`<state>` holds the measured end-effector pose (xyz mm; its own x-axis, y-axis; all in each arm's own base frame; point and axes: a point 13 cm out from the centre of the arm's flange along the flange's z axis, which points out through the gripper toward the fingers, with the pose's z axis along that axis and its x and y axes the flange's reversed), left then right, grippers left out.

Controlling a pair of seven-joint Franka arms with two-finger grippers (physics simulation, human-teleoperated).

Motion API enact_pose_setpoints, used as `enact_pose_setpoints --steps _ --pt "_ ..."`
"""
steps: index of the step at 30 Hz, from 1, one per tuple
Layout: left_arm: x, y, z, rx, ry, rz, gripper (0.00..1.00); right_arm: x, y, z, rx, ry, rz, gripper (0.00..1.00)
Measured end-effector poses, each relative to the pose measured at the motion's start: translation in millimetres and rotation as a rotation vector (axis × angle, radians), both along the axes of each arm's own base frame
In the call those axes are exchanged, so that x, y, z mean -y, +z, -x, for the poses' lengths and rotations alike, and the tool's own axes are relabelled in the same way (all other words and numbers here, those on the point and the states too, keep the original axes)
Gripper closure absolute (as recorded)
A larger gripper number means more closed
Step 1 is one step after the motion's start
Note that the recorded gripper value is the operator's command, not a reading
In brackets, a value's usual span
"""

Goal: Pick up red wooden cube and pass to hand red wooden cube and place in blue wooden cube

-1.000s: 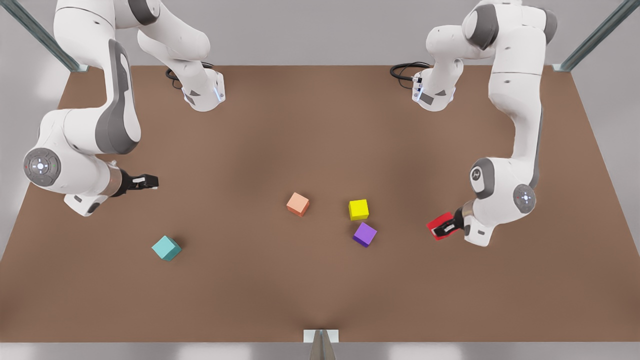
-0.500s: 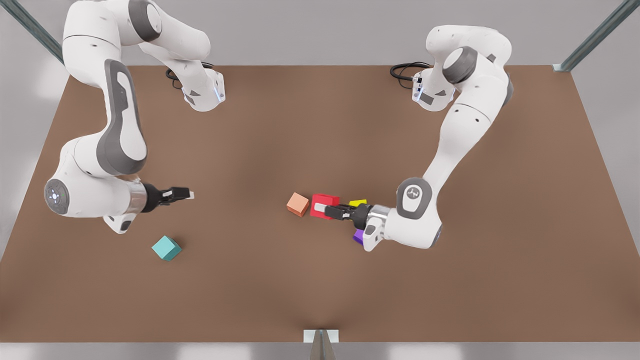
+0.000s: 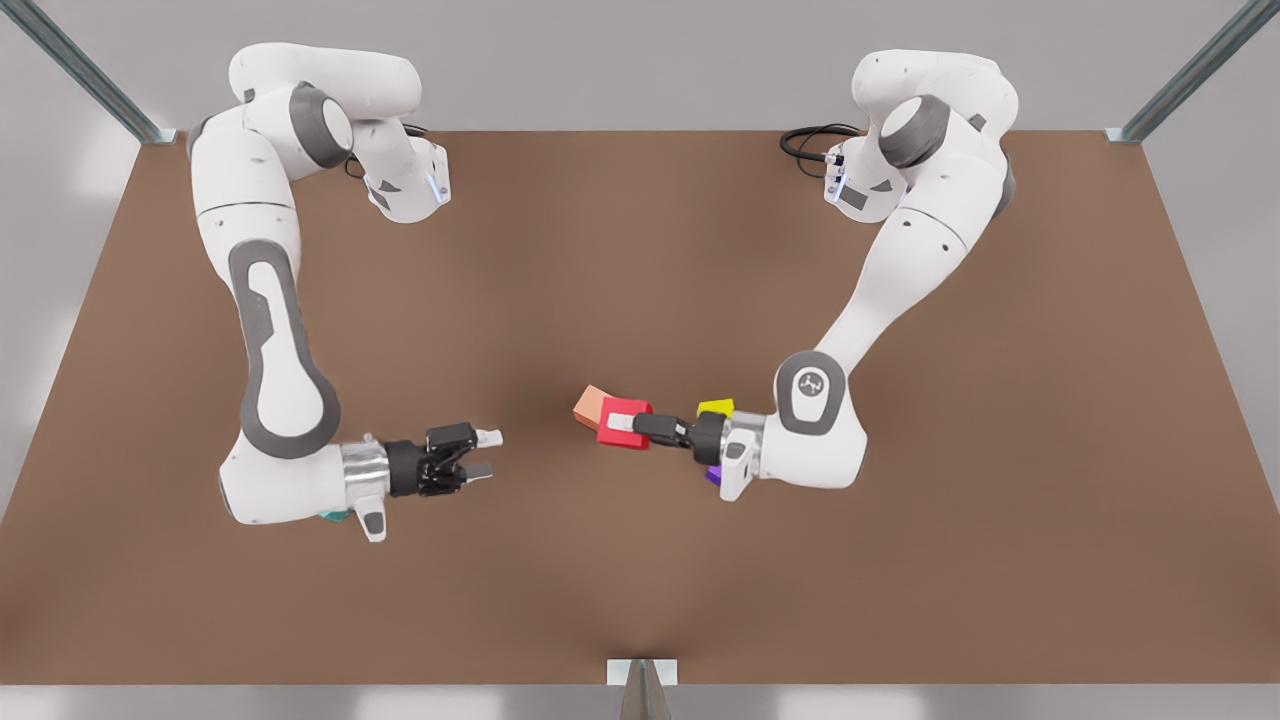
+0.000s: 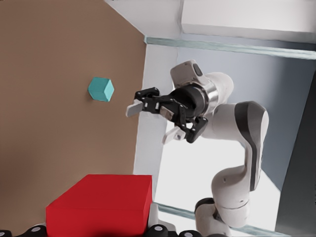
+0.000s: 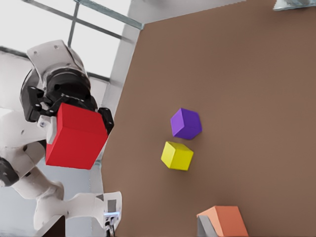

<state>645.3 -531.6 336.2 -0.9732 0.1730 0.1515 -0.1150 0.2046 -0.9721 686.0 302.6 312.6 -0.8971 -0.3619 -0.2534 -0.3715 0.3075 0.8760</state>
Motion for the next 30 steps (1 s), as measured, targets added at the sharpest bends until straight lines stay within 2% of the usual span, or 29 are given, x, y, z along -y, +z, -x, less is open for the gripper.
enact_pose_setpoints --steps 6,10,18,24,30 --pt "1.9 -4.5 -6.3 0.016 0.026 0.034 0.38 -25.3 10.1 -10.6 0.293 0.016 -0.210 0.01" --pt "0.3 -8.9 -12.5 0.039 0.038 0.048 0.38 -36.6 5.3 6.3 0.414 0.023 -0.307 0.00" --pt "-0.2 -10.0 -19.8 0.100 0.052 0.074 0.38 -67.7 2.8 9.1 0.686 0.056 -0.406 0.00" --pt "0.1 -12.7 -20.8 0.129 0.053 0.083 0.38 -88.2 0.8 2.2 0.843 0.053 -0.399 0.00" --pt "2.8 -15.3 -20.2 0.156 0.051 0.085 0.38 -93.2 -1.2 5.9 0.917 0.056 -0.378 0.00"
